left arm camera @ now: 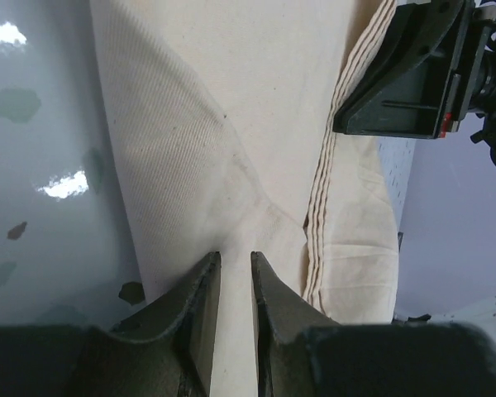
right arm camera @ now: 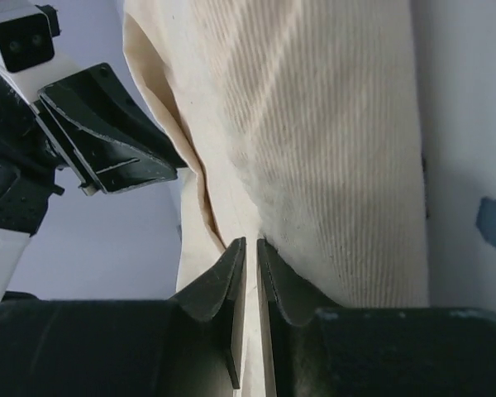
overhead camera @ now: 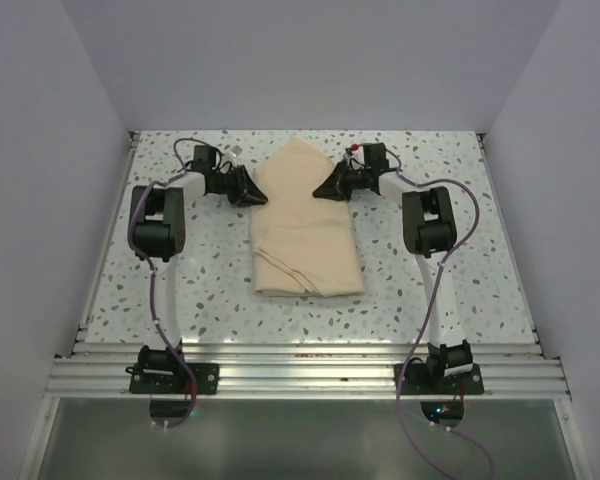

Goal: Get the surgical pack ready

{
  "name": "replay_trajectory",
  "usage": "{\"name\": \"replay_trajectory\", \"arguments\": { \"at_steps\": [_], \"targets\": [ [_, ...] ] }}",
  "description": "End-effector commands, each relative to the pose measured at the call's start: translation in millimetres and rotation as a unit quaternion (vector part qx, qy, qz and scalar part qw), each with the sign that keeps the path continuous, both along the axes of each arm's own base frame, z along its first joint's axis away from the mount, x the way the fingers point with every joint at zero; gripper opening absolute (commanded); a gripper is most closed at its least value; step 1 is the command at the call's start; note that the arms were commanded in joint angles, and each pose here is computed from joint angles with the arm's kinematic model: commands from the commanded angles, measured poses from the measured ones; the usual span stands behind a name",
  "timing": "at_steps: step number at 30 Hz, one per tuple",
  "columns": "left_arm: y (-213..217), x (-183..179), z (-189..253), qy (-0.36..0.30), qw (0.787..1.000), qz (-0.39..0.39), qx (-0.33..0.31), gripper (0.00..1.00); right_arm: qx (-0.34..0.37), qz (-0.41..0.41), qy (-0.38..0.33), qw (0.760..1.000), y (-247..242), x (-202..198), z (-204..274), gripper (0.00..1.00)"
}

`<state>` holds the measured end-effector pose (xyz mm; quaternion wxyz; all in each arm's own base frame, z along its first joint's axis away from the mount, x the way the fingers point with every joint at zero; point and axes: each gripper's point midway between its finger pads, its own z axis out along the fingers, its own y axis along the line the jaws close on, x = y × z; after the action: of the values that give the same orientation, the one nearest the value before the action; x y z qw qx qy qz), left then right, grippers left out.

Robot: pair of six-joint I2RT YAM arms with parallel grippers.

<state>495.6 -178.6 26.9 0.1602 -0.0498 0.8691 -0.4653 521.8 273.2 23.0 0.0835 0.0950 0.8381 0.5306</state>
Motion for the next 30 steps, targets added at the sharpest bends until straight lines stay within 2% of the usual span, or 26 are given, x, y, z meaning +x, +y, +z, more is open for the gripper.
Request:
{"name": "replay_trajectory", "arguments": {
  "at_steps": [1, 8, 10, 13, 20, 24, 26, 28, 30],
  "targets": [
    [6.1, 21.1, -8.6, -0.016, 0.999, 0.025, 0.029, 0.25, -0.016, -0.041, -0.02, 0.999, -6.2, 28.8, -1.9, 0.16],
    [1.4, 57.0, 68.5, -0.105, 0.993, 0.047, 0.0, 0.29, 0.047, -0.05, -0.11, 0.992, 5.7, 64.1, 91.6, 0.18],
    [1.1, 67.9, 80.0, -0.119, 0.991, 0.057, -0.005, 0.29, 0.059, -0.061, -0.114, 0.99, 6.9, 70.8, 101.2, 0.18],
    [2.5, 74.7, 68.6, -0.106, 0.992, 0.065, -0.003, 0.3, 0.063, -0.071, -0.109, 0.99, 7.4, 75.8, 97.5, 0.18],
    [9.9, 74.5, 6.5, -0.035, 0.996, 0.085, 0.004, 0.3, 0.021, -0.099, -0.046, 0.994, -11.8, 69.7, 22.6, 0.18],
    [9.9, 79.4, -21.3, -0.008, 0.998, 0.067, 0.014, 0.3, 0.004, -0.117, -0.006, 0.993, -28.9, 69.9, -18.2, 0.17],
    [12.6, 83.4, -20.3, -0.008, 0.998, 0.059, 0.031, 0.3, 0.001, -0.117, -0.015, 0.993, -31.0, 78.3, -8.6, 0.17],
    [15.1, 87.8, 0.8, -0.037, 0.997, 0.053, 0.043, 0.31, -0.014, -0.106, -0.02, 0.994, -31.0, 79.5, -3.7, 0.17],
    [17.9, 90.6, 31.5, -0.073, 0.995, 0.053, 0.049, 0.33, 0.0, -0.099, -0.044, 0.994, -28.5, 88.0, 25.7, 0.17]
  ]
}}
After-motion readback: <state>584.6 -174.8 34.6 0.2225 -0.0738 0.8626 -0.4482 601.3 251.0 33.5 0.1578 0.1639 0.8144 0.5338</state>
